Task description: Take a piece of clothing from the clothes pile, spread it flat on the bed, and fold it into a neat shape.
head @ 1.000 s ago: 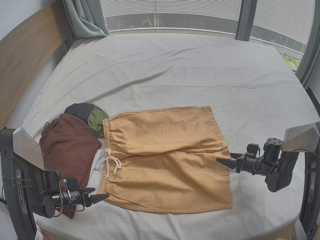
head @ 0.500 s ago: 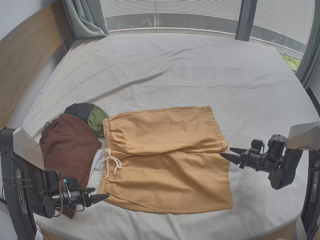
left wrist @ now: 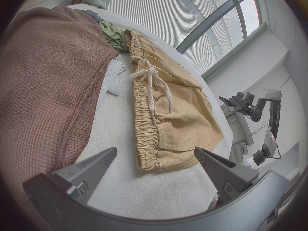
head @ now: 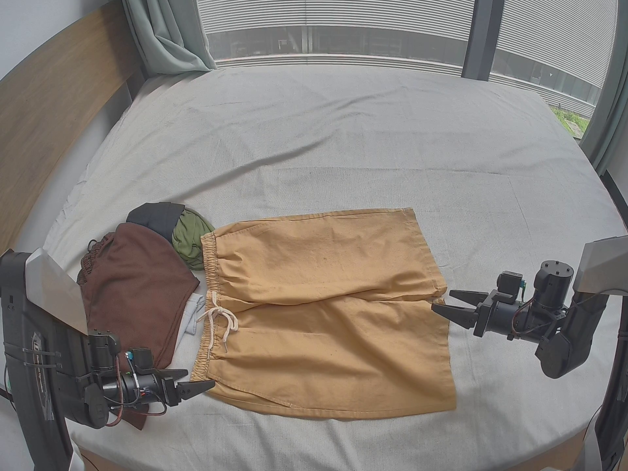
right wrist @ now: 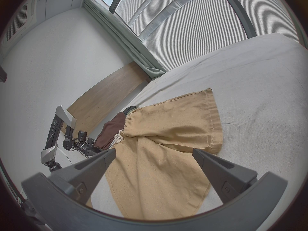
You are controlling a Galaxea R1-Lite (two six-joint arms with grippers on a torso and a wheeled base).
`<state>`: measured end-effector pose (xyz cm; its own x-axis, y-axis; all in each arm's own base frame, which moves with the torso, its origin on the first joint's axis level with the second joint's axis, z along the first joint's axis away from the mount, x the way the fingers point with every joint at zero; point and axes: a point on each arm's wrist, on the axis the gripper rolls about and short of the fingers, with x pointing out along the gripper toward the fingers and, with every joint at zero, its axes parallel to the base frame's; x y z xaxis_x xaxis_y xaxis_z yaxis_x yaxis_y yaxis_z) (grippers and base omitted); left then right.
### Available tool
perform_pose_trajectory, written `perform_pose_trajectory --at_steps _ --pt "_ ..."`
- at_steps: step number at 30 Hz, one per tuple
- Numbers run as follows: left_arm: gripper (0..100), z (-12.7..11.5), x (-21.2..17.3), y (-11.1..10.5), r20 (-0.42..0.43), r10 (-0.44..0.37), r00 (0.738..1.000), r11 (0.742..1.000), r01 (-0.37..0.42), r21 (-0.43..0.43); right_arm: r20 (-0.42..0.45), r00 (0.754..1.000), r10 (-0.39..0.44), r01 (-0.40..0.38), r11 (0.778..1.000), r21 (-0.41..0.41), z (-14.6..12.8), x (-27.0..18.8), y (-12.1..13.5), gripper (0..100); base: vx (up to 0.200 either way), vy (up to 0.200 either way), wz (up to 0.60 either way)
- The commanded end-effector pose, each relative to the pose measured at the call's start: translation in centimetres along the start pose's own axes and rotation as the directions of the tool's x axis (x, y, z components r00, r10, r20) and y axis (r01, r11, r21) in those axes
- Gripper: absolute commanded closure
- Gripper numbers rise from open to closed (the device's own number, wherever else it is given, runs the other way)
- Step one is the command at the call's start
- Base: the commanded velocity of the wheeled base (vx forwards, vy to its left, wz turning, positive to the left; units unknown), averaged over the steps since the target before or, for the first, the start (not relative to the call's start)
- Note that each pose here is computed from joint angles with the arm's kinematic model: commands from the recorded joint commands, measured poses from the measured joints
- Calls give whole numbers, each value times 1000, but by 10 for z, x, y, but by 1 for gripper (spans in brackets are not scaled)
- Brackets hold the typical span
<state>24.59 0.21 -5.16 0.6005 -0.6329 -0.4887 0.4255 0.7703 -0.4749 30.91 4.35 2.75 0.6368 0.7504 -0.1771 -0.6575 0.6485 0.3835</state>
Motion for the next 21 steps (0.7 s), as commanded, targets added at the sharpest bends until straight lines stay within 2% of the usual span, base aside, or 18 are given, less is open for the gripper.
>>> perform_pose_trajectory --at_steps 1,5,17,18,21 --pt "0 2 4 -4 0 -16 1000 1000 16 -12 1 1000 6 -6 1000 -5 2 -2 5 0 0 0 0" --pt "0 1 7 -7 -9 -24 1000 999 24 -41 0 1000 17 -17 1000 -10 3 -2 10 0 0 0 0" --pt "0 2 6 -4 -4 -17 1000 999 17 -45 -3 1000 17 -17 1000 -9 2 -3 11 0 0 0 0" --pt "100 1 7 -5 -7 -18 1000 999 18 -46 -6 1000 17 -17 1000 -7 2 -4 12 0 0 0 0" --pt "100 -1 8 -5 -15 -23 1000 999 22 -48 -9 1000 17 -17 1000 -4 1 -4 12 0 0 0 0"
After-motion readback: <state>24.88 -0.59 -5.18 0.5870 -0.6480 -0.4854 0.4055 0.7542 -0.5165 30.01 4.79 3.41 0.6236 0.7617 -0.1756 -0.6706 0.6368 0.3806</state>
